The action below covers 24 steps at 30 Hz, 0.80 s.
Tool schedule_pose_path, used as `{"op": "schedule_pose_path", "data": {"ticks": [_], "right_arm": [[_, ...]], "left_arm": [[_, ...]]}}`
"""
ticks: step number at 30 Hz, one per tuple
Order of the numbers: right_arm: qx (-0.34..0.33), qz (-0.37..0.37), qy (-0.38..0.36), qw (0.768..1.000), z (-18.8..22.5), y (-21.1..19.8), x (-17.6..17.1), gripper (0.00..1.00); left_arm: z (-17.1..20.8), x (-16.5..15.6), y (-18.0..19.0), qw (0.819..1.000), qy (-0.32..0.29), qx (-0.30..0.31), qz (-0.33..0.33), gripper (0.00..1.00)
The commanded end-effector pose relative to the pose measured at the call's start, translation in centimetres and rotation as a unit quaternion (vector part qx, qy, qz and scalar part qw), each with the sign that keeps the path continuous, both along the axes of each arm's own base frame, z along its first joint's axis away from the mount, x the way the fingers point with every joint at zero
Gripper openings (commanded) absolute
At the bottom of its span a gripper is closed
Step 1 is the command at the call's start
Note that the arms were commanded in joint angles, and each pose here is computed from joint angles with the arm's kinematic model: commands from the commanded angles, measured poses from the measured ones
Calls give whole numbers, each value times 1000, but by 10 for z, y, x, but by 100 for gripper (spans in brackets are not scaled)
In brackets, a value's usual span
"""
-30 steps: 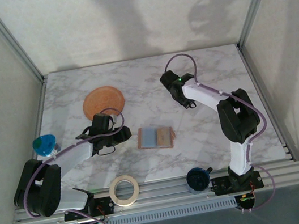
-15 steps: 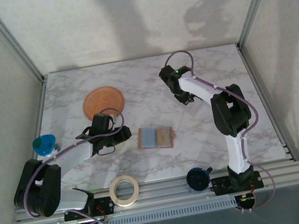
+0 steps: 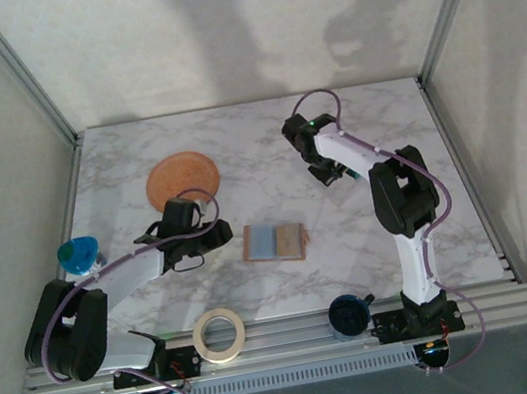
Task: Put the credit cards into the card holder
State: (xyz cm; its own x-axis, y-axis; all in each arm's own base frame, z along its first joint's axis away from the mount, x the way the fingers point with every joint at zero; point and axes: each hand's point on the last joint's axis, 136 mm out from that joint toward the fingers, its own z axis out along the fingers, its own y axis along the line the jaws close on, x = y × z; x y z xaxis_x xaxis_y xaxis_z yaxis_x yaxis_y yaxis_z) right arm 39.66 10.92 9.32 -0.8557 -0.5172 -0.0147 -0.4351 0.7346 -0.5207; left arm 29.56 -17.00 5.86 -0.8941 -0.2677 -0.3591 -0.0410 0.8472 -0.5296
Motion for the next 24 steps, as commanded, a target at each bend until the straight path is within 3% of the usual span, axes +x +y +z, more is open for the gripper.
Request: {"op": "schedule_pose_path", "data": {"ticks": [1, 11, 16, 20, 24], "right_arm": [[45, -14, 9, 999, 13, 9, -12, 0], [107, -29, -27, 993, 53, 12, -29, 0], [186, -29, -75, 979, 88, 22, -41, 0], [320, -7, -124, 939, 122, 48, -58, 0], [473, 44, -165, 864, 165, 80, -85, 0]], "left_arm": [[24, 8, -10, 1000, -26, -17, -3, 55], [66, 6, -27, 996, -74, -54, -17, 55], [113, 1, -58, 980, -122, -144, -59, 55], [160, -6, -82, 959, -167, -201, -110, 57], [196, -17, -106, 930, -188, -264, -172, 56]]}}
